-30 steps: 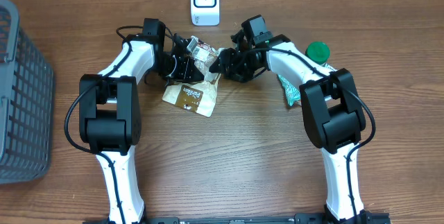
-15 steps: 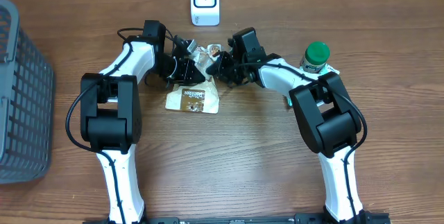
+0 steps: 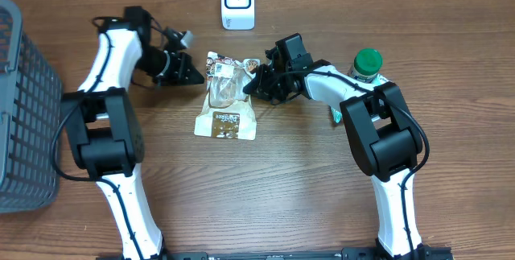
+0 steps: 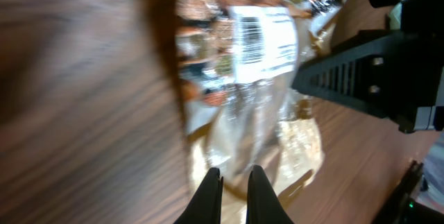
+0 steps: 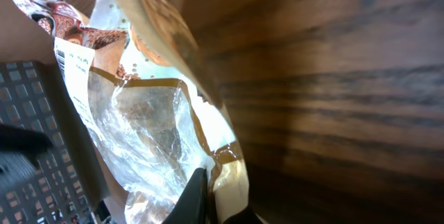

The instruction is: Scan the item barcode

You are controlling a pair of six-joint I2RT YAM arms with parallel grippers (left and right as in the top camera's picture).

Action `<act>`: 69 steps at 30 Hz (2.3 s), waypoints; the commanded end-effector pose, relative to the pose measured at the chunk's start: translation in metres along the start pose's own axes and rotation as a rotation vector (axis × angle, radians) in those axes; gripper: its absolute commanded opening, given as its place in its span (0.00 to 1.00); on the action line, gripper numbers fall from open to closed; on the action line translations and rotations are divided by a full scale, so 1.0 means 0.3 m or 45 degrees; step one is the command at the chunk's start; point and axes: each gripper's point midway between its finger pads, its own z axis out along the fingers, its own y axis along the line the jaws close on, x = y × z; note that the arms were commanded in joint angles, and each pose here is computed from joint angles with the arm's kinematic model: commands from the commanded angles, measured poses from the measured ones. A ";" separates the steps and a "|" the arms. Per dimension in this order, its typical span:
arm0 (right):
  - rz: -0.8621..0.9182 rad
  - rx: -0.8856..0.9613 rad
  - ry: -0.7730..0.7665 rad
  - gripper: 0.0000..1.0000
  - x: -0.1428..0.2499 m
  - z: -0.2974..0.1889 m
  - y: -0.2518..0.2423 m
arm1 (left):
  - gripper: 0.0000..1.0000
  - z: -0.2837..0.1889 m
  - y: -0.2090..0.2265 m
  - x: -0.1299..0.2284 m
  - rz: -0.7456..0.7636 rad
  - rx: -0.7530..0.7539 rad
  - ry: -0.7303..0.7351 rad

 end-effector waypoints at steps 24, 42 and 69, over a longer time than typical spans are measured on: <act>-0.074 -0.036 0.052 0.51 0.028 0.017 0.027 | 0.04 0.280 0.065 0.144 -0.046 -0.015 0.055; -0.081 0.037 0.043 0.04 0.113 0.116 0.073 | 0.04 0.205 0.047 0.102 -0.068 -0.005 0.029; -0.216 -0.113 0.092 0.04 0.069 -0.038 0.127 | 1.00 -1.097 -0.116 0.239 -0.519 -0.875 -0.641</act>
